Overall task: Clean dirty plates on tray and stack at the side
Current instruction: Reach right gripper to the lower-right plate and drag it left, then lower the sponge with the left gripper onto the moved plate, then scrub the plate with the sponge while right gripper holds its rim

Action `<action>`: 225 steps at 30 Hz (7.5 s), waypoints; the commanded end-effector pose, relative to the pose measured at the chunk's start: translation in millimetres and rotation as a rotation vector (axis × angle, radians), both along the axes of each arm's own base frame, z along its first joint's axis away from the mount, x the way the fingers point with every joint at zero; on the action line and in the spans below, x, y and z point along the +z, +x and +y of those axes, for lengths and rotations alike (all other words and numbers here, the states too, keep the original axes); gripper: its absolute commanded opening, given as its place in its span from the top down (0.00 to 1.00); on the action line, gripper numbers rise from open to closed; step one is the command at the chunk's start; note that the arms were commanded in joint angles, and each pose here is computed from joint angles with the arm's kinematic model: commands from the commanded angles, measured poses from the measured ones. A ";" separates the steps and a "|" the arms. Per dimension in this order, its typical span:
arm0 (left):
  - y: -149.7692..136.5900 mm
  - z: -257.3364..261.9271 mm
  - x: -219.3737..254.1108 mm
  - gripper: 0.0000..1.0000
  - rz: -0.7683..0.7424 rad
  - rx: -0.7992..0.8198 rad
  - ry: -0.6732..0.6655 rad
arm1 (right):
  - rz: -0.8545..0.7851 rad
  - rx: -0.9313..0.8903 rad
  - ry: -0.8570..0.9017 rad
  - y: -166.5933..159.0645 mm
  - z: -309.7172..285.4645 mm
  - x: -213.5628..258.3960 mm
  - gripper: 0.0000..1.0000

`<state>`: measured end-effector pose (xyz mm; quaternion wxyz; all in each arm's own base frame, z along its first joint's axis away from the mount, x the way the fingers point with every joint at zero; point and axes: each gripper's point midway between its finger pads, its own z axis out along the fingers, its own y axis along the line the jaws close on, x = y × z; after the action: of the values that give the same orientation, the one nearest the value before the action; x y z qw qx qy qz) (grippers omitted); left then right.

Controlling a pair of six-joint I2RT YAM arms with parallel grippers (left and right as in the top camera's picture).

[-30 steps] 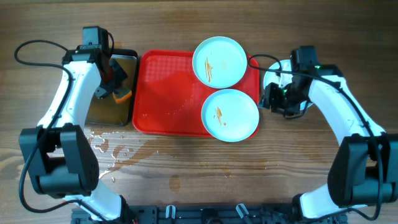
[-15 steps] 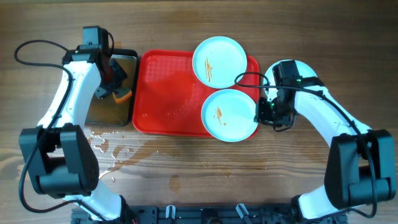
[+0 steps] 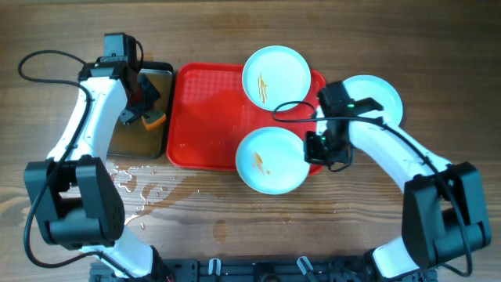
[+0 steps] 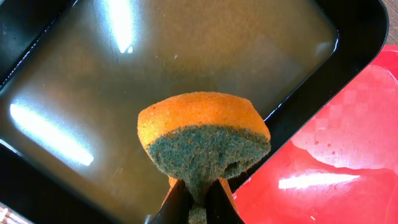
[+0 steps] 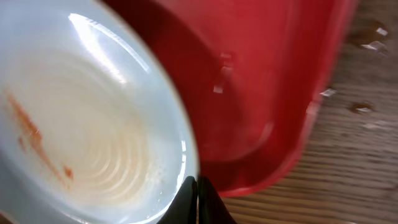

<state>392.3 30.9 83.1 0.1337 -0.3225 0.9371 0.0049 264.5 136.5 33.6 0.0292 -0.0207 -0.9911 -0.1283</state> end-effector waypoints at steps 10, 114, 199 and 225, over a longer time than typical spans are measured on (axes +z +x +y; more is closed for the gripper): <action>4.3 3.4 3.2 0.96 -0.011 -0.007 0.020 | -0.265 -0.103 0.135 65.2 99.3 19.0 0.94; -66.9 -162.8 -85.4 0.96 0.240 -0.780 -0.297 | -0.166 -0.010 0.287 90.6 168.1 -37.5 0.96; -85.4 -82.2 -87.6 0.96 0.199 0.979 0.021 | -0.189 0.007 0.301 94.1 171.1 -35.3 0.96; 44.5 -131.4 -69.4 0.96 -0.178 -0.206 0.024 | -0.187 0.010 0.304 93.5 171.5 -35.1 0.96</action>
<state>430.6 -95.7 19.4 0.2046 -0.3580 0.9096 -0.0506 371.0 298.3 5.5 -0.0788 -0.0225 -0.9593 -0.2701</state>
